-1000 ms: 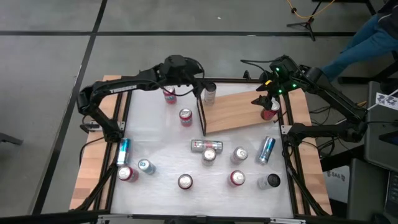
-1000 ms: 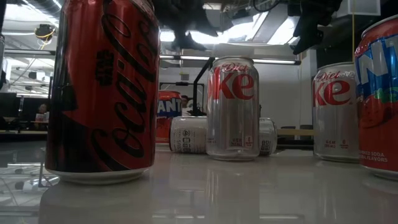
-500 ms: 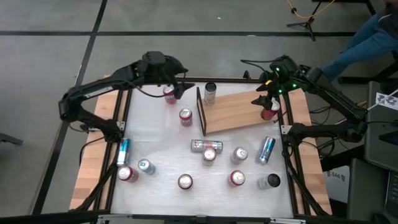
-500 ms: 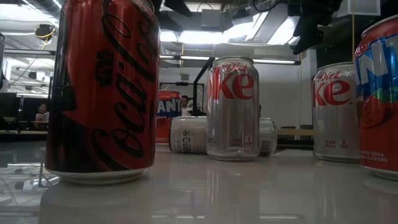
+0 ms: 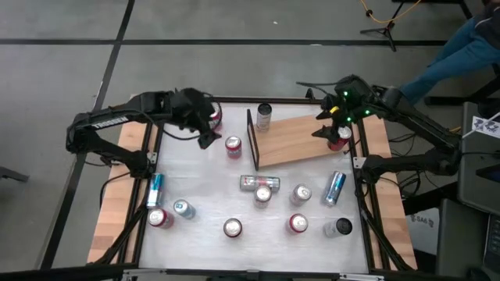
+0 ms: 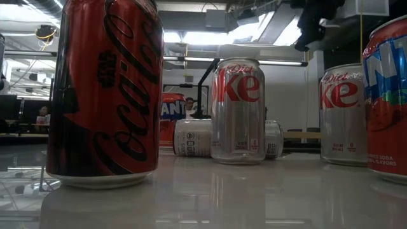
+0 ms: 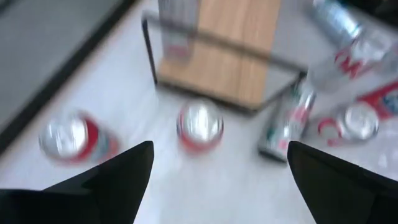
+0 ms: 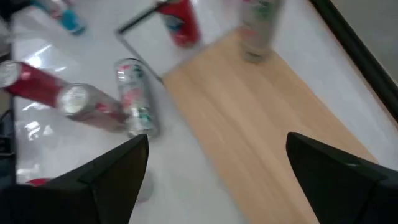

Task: Place canned beverage on shelf
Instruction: Put the middle blue white soda can on the shelf

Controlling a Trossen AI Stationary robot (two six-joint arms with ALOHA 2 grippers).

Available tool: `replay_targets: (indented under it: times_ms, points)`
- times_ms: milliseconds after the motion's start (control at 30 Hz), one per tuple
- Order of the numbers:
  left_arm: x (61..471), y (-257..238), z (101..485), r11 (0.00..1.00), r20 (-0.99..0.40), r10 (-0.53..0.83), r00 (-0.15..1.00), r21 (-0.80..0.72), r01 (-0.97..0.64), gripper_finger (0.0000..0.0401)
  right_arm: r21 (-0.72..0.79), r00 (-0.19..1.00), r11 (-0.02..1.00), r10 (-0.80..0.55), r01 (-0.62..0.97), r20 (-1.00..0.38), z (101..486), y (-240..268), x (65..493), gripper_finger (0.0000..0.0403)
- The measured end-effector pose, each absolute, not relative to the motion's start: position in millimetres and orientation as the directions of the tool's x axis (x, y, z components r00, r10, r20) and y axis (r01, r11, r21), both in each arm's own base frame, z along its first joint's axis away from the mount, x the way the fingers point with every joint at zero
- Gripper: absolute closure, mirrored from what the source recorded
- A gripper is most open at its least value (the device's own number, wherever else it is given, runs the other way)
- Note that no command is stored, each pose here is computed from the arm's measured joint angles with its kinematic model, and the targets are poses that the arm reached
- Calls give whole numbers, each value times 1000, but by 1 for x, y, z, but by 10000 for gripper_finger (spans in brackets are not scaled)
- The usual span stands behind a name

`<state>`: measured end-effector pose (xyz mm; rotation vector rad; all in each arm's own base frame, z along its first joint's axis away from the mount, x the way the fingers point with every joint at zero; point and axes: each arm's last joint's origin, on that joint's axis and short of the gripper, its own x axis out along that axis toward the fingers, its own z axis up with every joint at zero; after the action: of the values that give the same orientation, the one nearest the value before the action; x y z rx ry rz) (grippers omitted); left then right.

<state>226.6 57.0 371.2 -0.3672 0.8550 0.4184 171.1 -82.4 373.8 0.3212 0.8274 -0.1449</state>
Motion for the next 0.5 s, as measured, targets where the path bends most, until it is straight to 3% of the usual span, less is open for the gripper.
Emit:
replay_targets:
  times_ms: [200,500]
  points:
    - [223,27,365,855,-853,120,508,-171,-490,38,169,682,975,26,145,-731,375,-57,187,33]
    - [219,-27,363,756,-873,-1,488,-320,-571,39,147,674,977,5,154,-738,376,-22,196,33]
